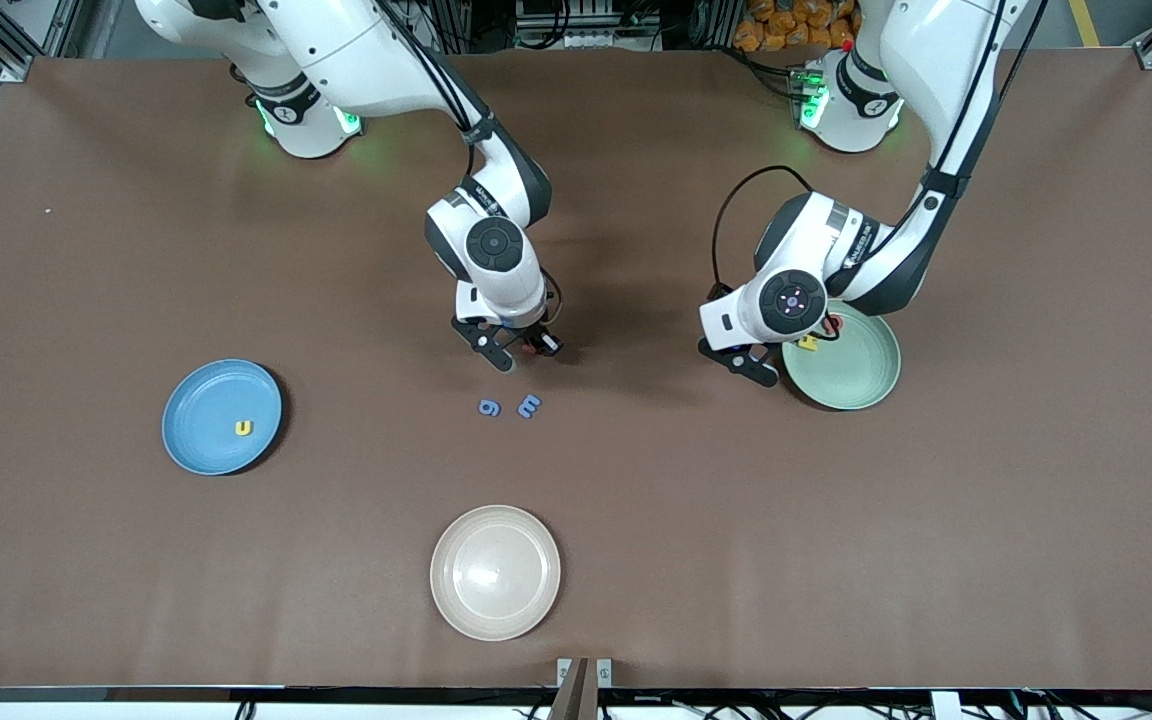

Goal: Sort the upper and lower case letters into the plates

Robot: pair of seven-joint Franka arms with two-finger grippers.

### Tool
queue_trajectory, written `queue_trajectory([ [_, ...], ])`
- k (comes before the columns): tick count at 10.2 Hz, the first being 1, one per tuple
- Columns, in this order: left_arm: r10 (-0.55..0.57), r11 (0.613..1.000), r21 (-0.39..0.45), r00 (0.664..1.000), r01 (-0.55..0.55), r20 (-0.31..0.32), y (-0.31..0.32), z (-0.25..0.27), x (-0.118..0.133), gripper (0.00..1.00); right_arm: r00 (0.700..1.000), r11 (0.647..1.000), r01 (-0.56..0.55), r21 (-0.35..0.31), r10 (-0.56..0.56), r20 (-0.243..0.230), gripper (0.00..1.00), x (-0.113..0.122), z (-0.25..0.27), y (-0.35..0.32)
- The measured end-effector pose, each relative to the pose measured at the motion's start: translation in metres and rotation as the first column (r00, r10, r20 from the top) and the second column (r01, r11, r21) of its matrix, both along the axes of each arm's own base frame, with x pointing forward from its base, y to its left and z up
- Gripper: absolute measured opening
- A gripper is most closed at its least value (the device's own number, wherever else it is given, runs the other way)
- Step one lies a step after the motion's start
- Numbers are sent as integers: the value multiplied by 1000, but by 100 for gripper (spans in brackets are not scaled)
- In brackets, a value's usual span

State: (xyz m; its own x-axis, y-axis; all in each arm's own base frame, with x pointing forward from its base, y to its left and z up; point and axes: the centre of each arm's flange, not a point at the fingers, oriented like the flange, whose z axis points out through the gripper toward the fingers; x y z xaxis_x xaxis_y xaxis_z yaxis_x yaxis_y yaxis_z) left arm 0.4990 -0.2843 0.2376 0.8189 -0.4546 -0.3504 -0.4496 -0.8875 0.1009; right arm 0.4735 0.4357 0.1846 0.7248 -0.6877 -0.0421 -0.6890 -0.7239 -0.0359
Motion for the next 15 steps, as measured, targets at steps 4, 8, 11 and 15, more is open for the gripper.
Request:
queue_trajectory([
  [4,104,995,-18,993,-103,64,-91,38,-24,100,998,998,-60,-36,59,-32,28,66,77,-92],
  [8,135,990,-68,980,-126,148,-208,51,-70,100,986,993,-111,-45,104,-129,28,126,78,-257],
  [11,192,976,-140,962,-167,194,-247,34,-72,100,967,981,-193,-34,184,-174,28,140,70,-379],
  [15,53,990,-141,938,-4,343,-330,-4,-141,100,926,946,-325,-9,317,-205,30,130,59,-496],
])
